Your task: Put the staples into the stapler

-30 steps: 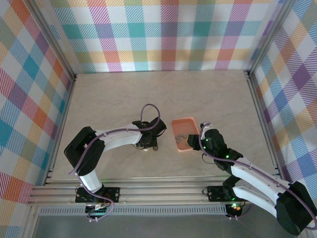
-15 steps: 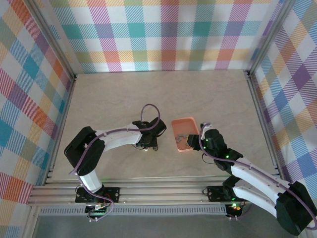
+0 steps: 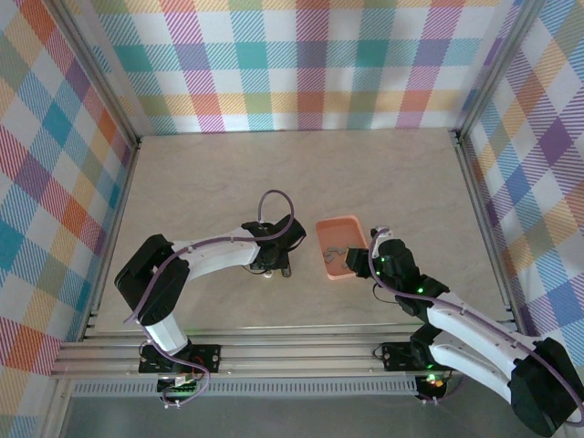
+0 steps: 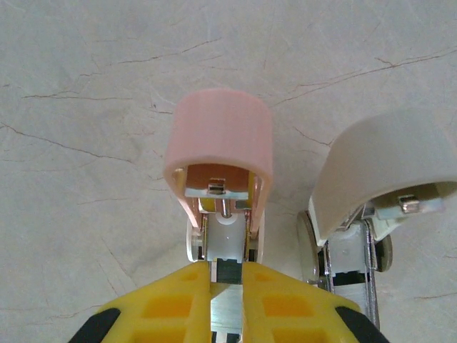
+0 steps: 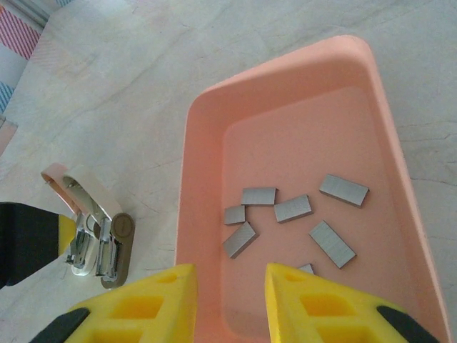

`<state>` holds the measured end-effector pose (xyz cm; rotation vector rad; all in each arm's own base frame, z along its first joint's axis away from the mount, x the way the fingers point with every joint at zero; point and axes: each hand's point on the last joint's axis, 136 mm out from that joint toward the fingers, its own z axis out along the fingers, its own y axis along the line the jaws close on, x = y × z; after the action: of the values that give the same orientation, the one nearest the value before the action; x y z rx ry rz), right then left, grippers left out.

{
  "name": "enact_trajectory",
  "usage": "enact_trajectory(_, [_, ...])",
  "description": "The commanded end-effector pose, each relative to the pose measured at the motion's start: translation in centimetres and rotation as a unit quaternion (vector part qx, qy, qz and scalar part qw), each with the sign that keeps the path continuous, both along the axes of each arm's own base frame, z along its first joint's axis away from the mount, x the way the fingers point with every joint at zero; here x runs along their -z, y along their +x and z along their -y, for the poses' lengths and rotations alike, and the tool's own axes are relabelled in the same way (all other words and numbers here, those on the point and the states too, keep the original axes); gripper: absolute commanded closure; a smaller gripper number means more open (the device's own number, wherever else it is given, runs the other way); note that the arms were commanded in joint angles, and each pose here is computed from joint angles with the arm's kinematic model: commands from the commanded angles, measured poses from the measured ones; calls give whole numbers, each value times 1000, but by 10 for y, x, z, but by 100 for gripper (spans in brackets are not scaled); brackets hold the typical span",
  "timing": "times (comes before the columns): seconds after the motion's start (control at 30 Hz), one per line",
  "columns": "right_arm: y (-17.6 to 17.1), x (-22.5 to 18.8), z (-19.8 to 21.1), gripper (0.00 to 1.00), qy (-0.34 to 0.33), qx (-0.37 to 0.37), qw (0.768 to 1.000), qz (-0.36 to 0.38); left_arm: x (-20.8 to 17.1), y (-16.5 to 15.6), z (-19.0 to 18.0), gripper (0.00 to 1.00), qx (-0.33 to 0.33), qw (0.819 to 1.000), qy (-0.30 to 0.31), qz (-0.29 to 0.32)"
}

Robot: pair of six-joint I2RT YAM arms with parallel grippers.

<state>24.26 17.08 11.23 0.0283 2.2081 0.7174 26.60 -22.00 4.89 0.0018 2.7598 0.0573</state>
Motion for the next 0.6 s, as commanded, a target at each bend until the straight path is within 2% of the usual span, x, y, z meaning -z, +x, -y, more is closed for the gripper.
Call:
enact_trajectory(0.0, [-1,-1,1,68,7,3,1000,-1,-5,-3,-6,86,10,1000,19,2])
enact_trajectory(0.57, [-3,-1,3,68,8,6,1000,-2,8,-7,-9,86,13,999,30,-10])
